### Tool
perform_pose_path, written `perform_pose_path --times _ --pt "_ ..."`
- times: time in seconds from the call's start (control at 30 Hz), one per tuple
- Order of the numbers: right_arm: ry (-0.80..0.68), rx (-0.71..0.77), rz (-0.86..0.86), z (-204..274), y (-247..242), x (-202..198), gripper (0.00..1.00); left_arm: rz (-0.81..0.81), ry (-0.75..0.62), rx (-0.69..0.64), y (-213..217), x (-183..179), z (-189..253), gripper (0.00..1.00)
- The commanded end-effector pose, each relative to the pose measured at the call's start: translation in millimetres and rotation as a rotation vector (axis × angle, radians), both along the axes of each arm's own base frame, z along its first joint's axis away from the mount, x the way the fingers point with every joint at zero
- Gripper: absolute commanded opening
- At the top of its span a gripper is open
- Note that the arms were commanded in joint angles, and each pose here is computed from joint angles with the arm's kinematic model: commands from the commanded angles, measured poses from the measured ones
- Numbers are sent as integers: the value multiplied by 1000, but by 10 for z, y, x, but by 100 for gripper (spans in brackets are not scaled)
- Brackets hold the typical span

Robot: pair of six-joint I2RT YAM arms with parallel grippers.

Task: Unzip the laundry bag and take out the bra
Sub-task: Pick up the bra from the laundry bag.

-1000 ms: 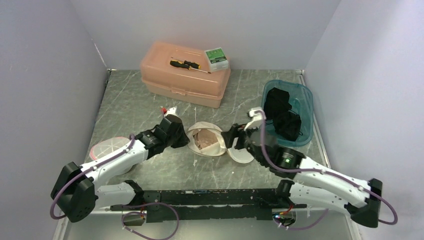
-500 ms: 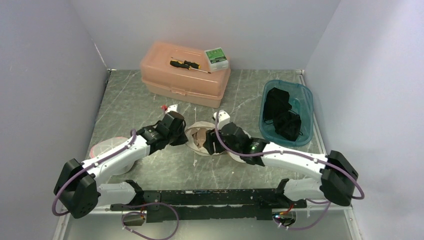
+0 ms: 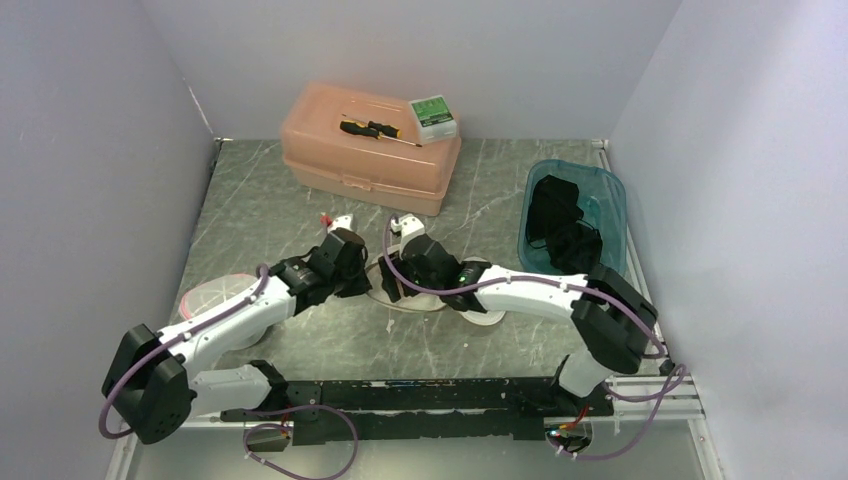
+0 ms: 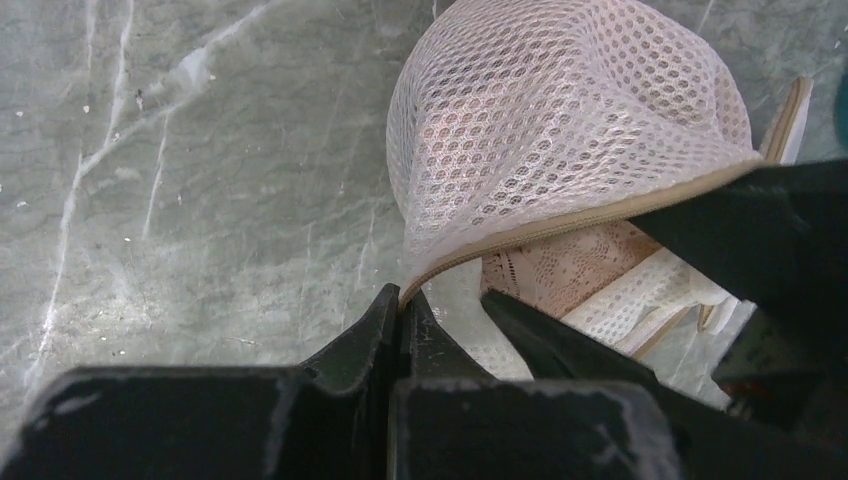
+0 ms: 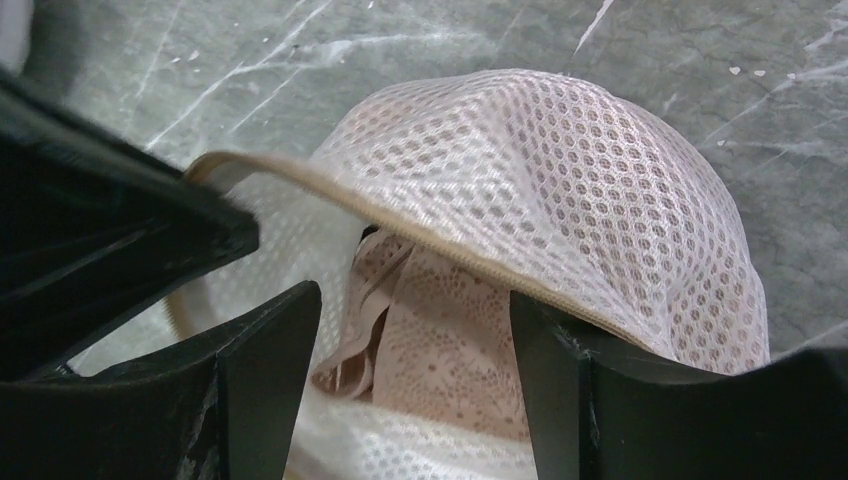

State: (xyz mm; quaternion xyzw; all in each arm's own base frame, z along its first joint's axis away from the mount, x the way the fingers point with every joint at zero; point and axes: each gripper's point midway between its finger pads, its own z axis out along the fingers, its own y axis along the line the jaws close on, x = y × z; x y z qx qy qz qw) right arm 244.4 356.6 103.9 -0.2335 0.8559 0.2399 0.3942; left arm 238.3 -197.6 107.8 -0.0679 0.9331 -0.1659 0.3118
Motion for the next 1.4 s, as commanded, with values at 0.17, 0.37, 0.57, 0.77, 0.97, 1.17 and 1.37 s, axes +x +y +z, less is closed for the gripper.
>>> perform_pose_path --times 0.17,0.37,0.57,0.77,0.97,1.17,1.37 --pt "-55 -64 -101 -88 55 248 73 -24 -38 -46 16 -77 75 3" --pt "-66 -102 -127 -182 84 280 74 -51 -27 -73 -59 -93 43 3" --pt "-50 -150 -128 -323 90 226 75 -58 -22 -100 -102 -110 17 3" --pt "-37 -200 -113 -443 76 198 57 -62 -15 -121 -137 -124 -17 3" --pt "-45 -220 -139 -444 -23 196 18 -55 -20 -119 -115 -122 -9 3" --pt "-74 -160 -118 -171 -38 156 0 -45 -24 -105 -81 -121 0 3" --pt "-96 -37 -24 207 -13 -17 0 -32 -30 -92 -52 -102 14 3"
